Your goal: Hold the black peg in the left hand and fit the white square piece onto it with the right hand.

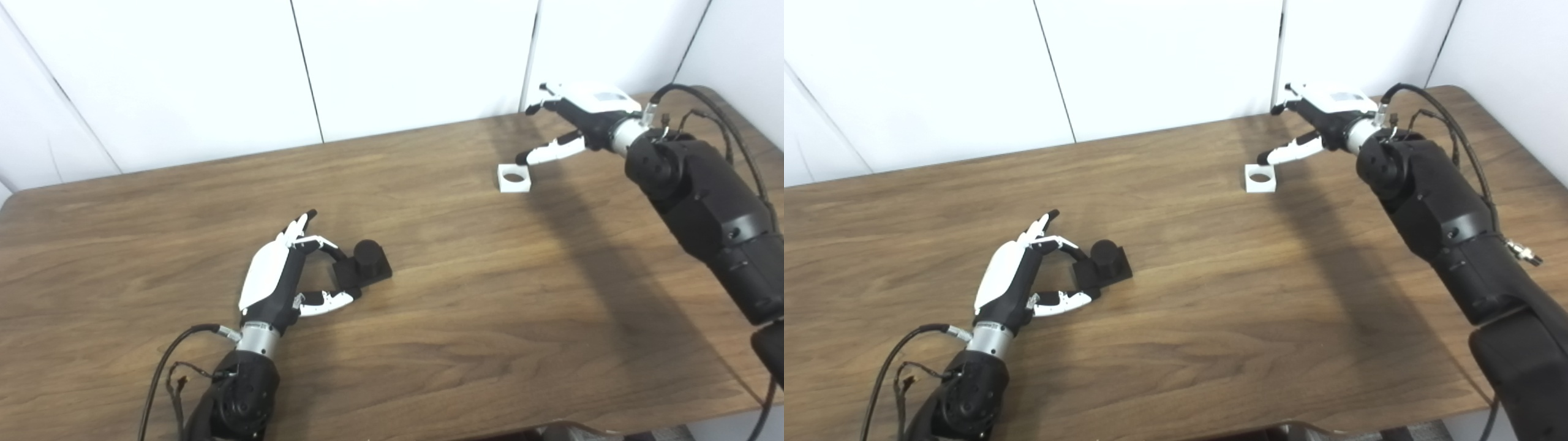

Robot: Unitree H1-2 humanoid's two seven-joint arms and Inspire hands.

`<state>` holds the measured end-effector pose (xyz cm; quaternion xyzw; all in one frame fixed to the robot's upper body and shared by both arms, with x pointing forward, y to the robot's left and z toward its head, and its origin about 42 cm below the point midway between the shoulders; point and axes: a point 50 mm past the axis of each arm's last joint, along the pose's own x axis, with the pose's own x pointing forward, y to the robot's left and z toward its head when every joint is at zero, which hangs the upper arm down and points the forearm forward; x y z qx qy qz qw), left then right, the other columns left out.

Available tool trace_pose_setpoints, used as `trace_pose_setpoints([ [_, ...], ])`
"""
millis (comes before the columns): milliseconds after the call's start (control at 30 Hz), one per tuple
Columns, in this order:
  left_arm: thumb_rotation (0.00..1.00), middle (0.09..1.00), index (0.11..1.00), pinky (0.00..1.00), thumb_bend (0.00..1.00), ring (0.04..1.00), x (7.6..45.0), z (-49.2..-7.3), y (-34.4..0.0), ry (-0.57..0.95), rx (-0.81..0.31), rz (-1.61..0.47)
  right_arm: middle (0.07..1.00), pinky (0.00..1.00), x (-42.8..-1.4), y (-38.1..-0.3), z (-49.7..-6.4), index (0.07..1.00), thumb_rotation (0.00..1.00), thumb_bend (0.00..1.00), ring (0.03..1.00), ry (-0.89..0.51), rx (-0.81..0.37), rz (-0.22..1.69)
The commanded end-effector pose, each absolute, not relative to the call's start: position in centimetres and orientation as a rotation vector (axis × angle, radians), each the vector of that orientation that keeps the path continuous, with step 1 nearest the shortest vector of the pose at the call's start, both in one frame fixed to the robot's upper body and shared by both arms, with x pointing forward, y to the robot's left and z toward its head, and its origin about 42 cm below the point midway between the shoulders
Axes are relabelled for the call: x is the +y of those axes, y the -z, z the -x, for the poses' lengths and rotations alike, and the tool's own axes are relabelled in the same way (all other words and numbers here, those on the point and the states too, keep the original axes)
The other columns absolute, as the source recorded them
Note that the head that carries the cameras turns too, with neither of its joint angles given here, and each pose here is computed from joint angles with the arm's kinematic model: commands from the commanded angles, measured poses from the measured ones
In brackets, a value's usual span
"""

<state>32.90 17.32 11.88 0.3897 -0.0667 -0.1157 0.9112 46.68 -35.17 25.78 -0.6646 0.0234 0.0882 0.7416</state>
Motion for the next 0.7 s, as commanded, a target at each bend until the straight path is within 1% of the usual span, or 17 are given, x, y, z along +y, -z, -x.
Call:
trace_pose_setpoints([
  [0, 0.09, 0.996, 0.492, 1.0, 0.52, 1.0, 18.2, -32.7, -10.5, 0.243, -0.075, -0.877, 1.0, 0.98, -35.1, -29.4, -48.0, 0.884, 0.8, 0.97, 1.0, -0.151, -0.005, 1.48],
  [100, 0.09, 0.994, 0.492, 1.0, 0.52, 1.0, 18.2, -32.7, -10.5, 0.24, -0.068, -0.881, 1.0, 0.98, -35.0, -28.8, -48.1, 0.885, 0.82, 1.0, 1.0, -0.181, 0.005, 1.493],
  [233, 0.09, 0.999, 0.493, 1.0, 0.52, 1.0, 18.1, -32.7, -10.6, 0.238, -0.066, -0.883, 1.0, 1.0, -34.7, -28.2, -48.1, 0.891, 0.79, 1.0, 1.0, -0.212, 0.019, 1.489],
  [333, 0.09, 0.999, 0.492, 1.0, 0.52, 1.0, 18.1, -32.6, -10.5, 0.235, -0.064, -0.882, 1.0, 1.0, -34.6, -27.8, -48.1, 0.892, 0.79, 1.0, 1.0, -0.238, 0.032, 1.489],
  [667, 0.09, 1.0, 0.492, 1.0, 0.52, 1.0, 18.2, -32.5, -10.6, 0.225, -0.052, -0.882, 1.0, 1.0, -34.2, -26.9, -48.1, 0.9, 0.75, 1.0, 1.0, -0.301, 0.064, 1.487],
])
